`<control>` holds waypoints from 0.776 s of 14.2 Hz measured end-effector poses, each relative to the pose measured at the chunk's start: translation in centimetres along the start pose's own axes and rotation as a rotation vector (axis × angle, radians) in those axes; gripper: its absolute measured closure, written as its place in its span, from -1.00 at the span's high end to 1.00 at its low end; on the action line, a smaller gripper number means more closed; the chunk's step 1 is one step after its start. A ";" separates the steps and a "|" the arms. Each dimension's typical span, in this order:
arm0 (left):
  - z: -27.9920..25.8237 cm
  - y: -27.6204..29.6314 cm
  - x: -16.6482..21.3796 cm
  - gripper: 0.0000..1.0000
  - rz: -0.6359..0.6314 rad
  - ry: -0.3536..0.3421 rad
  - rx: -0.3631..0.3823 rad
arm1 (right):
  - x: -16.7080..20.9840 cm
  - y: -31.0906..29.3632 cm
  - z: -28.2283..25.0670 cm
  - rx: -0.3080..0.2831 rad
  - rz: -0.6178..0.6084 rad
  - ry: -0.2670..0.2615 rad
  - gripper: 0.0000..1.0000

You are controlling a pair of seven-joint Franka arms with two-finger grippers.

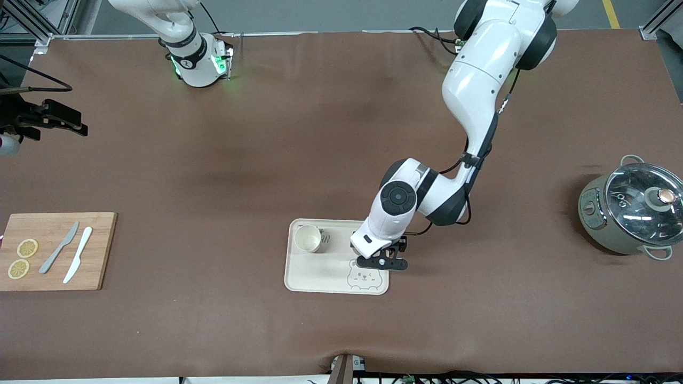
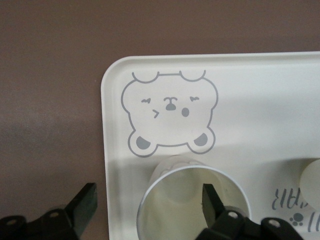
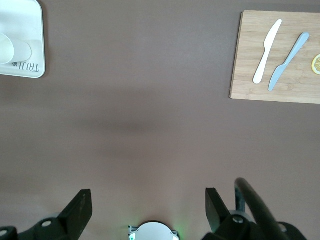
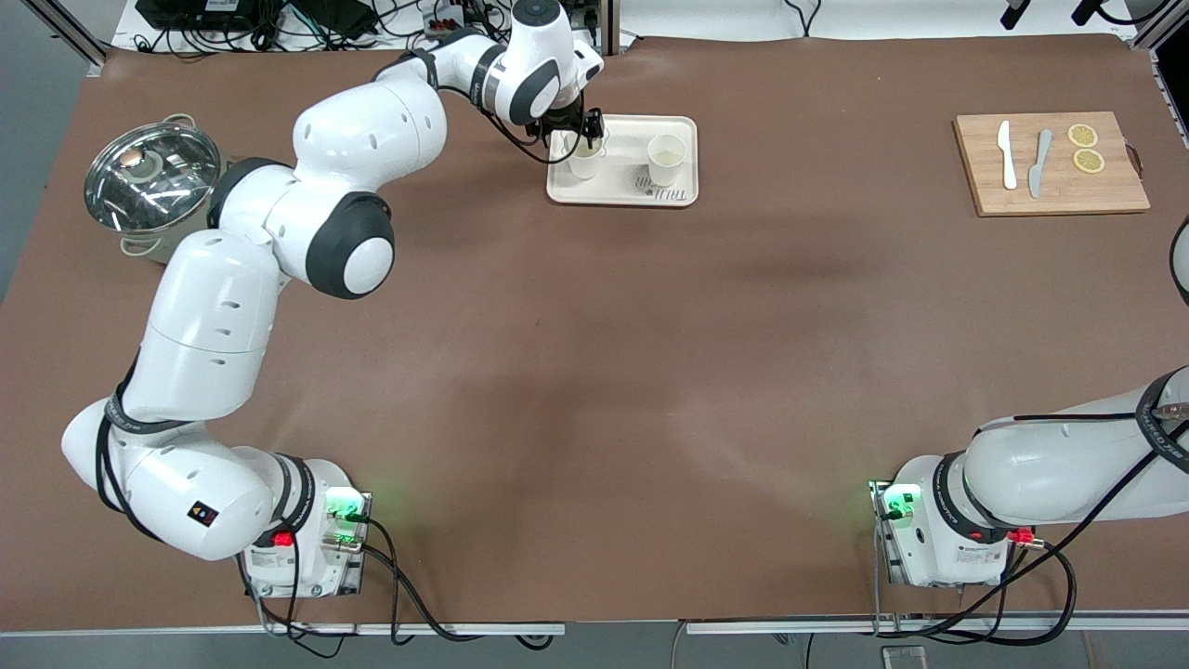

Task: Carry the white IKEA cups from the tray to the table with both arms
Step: 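Lower the left gripper and close it on the cup rim, then lift the cup with the left gripper while the right gripper reaches out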

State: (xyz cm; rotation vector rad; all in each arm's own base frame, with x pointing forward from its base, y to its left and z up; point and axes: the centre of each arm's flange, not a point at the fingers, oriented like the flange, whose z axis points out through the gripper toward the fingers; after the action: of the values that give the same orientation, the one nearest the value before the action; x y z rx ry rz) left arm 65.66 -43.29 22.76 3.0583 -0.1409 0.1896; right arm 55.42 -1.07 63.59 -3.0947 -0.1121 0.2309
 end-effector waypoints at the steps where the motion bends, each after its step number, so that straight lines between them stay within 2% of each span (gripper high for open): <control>1: 0.2 0.1 -0.1 0.59 0.002 -0.001 0.000 | 0.0 0.0 0.1 0.001 0.000 -0.001 1.00; 4: 0.7 0.1 -0.2 -0.10 0.003 0.000 -0.001 | 0.4 0.0 0.5 0.002 0.000 -0.009 1.00; 8: 0.7 0.2 -0.2 -0.88 0.002 0.004 -0.003 | 1.5 0.1 2.1 0.003 0.000 -0.040 1.00; 11: 0.7 0.1 -0.1 -0.93 0.001 0.005 -0.003 | 2.3 0.1 3.1 0.004 0.000 -0.059 1.00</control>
State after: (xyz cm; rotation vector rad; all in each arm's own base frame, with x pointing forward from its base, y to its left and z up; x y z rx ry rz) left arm 65.62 -43.43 22.09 3.0549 -0.1430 0.1976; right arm 57.21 -0.95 60.15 -3.0848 -0.1125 0.3215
